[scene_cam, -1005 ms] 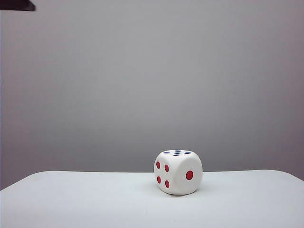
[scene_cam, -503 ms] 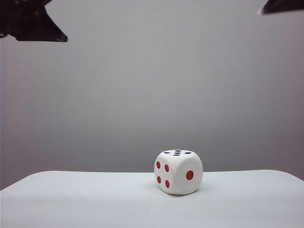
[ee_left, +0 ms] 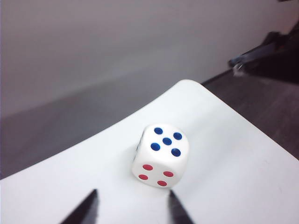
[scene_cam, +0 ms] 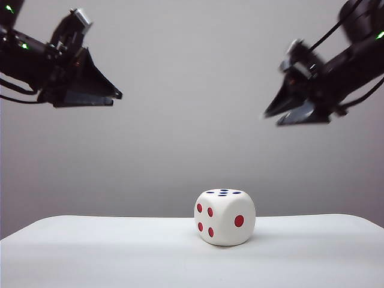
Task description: Pick up the dice on the table and roll the dice.
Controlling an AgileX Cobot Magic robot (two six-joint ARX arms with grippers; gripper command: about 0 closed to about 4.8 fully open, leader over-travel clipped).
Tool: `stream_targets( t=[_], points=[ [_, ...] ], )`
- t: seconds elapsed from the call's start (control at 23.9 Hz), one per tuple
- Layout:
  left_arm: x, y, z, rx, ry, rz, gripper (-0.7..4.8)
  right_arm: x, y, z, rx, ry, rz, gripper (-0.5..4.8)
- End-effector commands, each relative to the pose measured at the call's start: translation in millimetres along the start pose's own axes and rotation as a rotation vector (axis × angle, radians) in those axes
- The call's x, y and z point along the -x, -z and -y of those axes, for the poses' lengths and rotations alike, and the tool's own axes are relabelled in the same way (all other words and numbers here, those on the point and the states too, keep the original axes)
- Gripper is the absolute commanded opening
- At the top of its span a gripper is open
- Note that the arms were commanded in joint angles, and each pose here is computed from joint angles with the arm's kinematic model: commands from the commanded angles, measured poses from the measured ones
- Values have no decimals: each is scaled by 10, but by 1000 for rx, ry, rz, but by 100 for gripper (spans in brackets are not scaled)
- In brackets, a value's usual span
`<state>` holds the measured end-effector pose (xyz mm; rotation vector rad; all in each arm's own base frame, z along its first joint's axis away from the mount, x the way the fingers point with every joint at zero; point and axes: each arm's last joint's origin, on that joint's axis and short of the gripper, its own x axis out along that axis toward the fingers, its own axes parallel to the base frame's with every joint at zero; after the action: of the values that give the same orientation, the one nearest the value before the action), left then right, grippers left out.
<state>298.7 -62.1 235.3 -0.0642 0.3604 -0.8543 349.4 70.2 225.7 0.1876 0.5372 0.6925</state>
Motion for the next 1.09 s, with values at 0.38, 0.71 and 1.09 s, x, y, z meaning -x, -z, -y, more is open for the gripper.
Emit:
stream_targets(
  t=[0.38,0.71,1.09],
  points=[
    [-214,41,170,14,36,-26,385,-741,294,192,-48,-45,-140,479],
    [-213,54,164,38,18,-37,385,-1006,485,349,-94,-43,-220,479],
    [-215,60,163,42,18,-42,385,-1198,673,234,-83,-47,-271,215]
  ],
)
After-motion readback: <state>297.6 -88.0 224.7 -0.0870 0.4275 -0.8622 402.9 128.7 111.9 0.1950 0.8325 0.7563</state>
